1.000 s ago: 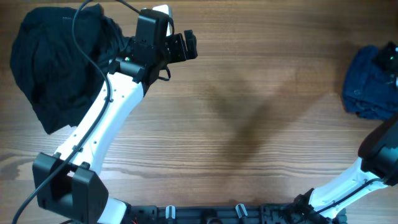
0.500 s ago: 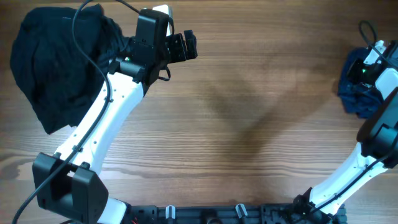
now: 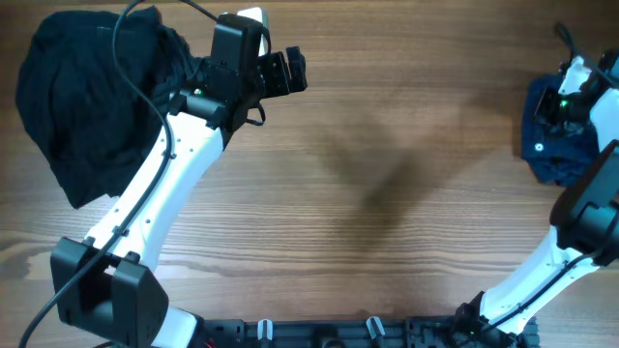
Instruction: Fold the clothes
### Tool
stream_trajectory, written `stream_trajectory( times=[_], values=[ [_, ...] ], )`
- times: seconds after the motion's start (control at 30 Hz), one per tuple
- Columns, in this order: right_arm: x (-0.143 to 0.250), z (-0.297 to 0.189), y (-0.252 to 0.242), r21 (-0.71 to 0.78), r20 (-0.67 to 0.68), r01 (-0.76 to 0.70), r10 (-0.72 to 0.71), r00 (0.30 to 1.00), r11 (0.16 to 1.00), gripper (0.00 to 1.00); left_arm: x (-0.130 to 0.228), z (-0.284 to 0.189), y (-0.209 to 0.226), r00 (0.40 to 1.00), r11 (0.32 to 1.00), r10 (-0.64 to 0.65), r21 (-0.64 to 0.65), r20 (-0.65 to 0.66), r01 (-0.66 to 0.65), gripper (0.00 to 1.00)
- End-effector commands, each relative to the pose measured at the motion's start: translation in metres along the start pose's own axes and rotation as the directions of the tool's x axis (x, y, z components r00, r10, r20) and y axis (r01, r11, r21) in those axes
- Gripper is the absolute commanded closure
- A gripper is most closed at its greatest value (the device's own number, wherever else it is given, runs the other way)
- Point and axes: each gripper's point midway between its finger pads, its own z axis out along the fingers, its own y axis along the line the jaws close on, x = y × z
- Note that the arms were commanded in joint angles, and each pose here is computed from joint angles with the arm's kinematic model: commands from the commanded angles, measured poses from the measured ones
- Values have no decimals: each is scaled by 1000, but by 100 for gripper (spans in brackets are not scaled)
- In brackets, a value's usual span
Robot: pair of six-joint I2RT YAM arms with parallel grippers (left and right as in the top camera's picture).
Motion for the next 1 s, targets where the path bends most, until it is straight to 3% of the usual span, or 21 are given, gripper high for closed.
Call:
stream_trajectory(
  times=[0.0, 0.03, 0.13, 0.37, 0.67, 0.97],
  values=[
    [-25, -40, -5, 69, 77, -89, 84, 994, 994, 96, -2, 1, 3, 1000, 1000, 5, -16, 8, -5, 1],
    [-26, -48, -14, 107, 96, -156, 146, 985, 982, 94, -2, 1, 3, 1000, 1000, 5, -16, 8, -5, 1],
    [-34, -71, -33, 168, 163, -229, 202, 966, 959, 72, -2, 1, 3, 1000, 1000, 5, -16, 8, -5, 1],
    [-42, -87, -89, 260, 221, -155, 98, 970, 953, 45, -1, 1, 3, 1000, 1000, 4, -16, 7, -4, 0],
    [-40, -99, -132, 242, 254, -61, -3, 967, 968, 41, 0, 1, 4, 1000, 1000, 4, -21, -1, -4, 0],
    [-29, -44, -127, 98, 210, 42, -62, 976, 994, 42, -3, 1, 3, 1000, 1000, 5, -16, 14, -4, 0]
  ],
)
